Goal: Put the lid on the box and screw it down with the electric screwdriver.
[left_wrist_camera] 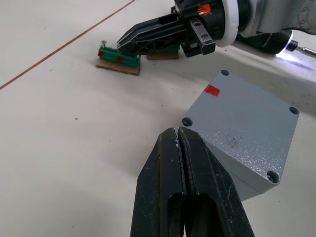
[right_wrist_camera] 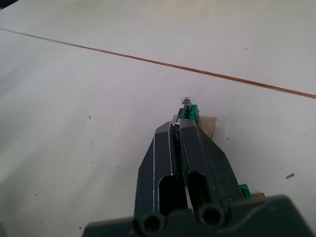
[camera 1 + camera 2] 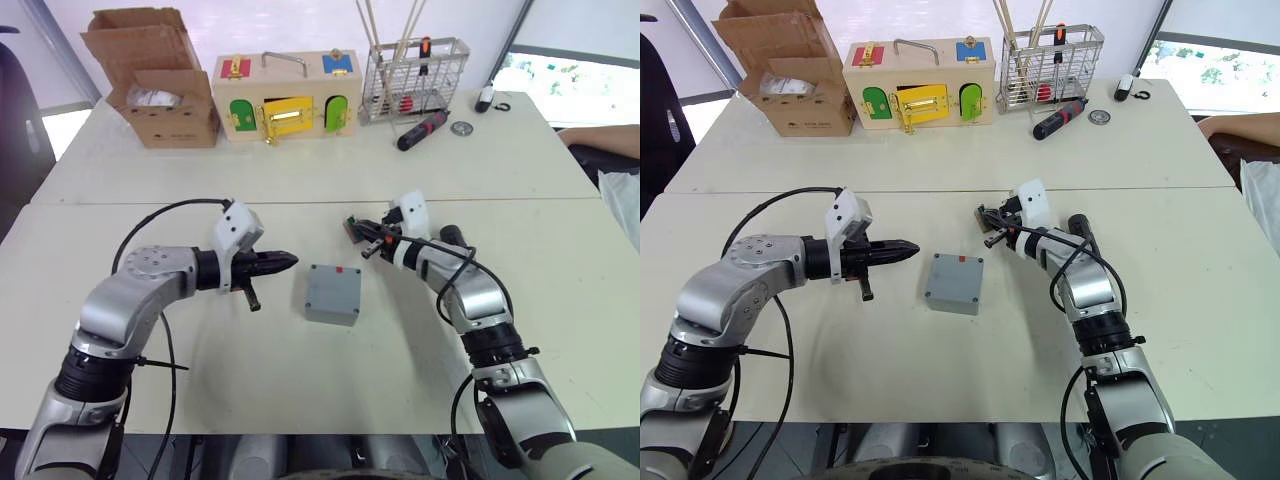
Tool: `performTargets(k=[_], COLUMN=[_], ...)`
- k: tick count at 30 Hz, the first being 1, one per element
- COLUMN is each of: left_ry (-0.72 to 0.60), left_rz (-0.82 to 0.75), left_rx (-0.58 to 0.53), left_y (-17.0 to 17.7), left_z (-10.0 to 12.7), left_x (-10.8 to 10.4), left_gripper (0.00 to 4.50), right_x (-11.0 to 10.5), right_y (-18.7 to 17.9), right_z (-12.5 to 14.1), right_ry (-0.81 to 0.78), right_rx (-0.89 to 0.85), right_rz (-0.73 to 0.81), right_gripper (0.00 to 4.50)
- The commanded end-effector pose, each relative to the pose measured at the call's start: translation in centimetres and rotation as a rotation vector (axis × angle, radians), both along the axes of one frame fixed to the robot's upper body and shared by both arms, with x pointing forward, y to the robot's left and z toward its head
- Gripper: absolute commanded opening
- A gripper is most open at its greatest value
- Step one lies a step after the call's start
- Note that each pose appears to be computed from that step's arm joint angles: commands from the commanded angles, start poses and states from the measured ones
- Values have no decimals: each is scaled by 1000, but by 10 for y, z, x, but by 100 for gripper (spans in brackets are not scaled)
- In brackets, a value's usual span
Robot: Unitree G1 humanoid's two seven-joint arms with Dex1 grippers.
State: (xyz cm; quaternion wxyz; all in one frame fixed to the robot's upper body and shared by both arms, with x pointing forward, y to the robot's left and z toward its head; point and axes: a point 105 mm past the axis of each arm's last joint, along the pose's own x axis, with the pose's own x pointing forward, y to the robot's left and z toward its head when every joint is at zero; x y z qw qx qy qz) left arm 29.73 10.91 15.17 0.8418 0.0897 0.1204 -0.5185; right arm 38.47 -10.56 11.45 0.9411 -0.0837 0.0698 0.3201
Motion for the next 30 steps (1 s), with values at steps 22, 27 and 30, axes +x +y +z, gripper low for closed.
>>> performTargets(k=[22,27,30], left_ry=[-78,-72,-68], left_rz=[-321,-343,-346], left_rx=[159,153,153], left_y=[-12,-18,-19], left_z=[20,19,18], left_x=[-31,-32,-31], left_gripper=[0,0,0], right_x=[-112,-116,-116], right_y=[7,9,7], right_z=[62,52,49], right_ry=[-22,2,10], right_rx=[73,69,74], right_rz=[283,266,247], right_gripper=[4,4,4])
